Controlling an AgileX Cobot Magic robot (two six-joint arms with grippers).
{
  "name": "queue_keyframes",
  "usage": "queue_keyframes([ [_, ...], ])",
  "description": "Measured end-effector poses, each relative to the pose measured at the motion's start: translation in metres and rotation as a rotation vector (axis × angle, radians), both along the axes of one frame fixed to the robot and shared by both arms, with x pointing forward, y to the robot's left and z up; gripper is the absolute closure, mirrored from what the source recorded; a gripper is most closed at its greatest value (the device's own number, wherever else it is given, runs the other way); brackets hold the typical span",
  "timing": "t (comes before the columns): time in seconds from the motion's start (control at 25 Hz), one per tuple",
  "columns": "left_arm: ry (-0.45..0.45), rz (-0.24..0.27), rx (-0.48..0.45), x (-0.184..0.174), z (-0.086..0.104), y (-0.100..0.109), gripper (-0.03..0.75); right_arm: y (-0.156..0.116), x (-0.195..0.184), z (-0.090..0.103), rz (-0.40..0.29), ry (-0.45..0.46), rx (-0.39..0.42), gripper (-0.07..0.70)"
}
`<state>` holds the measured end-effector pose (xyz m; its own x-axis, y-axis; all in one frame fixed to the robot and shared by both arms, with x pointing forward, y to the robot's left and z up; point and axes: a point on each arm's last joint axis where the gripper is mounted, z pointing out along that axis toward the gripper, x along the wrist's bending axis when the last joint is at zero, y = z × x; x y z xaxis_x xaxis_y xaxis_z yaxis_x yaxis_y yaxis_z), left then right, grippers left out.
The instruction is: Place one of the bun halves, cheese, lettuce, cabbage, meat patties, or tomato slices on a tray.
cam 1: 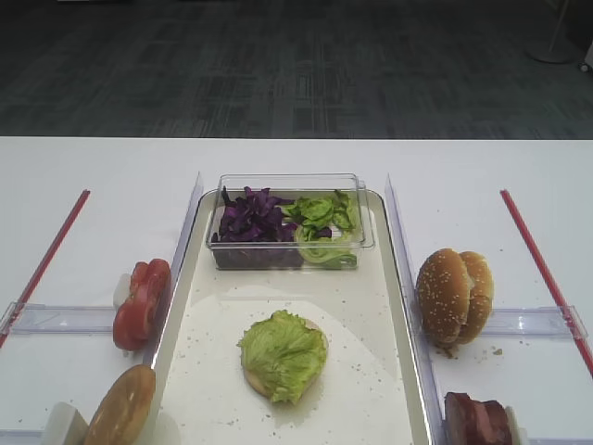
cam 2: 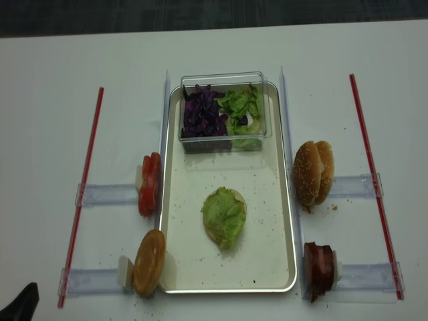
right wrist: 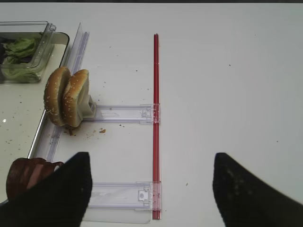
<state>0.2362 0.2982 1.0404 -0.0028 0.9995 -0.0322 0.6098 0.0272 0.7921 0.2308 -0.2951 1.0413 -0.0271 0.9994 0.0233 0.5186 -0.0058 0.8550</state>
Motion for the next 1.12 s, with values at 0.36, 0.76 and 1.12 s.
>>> queue_keyframes([
  [0.36,0.000,0.000,0.000,0.0000,0.0000,0.0000,0.296,0.0000,0.0000,0.0000,0.000,0.000,0.000,0.078],
  [0.76,0.000,0.000,0.000,0.0000,0.0000,0.0000,0.296,0.0000,0.0000,0.0000,0.000,0.000,0.000,0.079],
  [1.12,0.000,0.000,0.000,0.0000,0.0000,0.0000,0.296,0.0000,0.0000,0.0000,0.000,0.000,0.000,0.079],
])
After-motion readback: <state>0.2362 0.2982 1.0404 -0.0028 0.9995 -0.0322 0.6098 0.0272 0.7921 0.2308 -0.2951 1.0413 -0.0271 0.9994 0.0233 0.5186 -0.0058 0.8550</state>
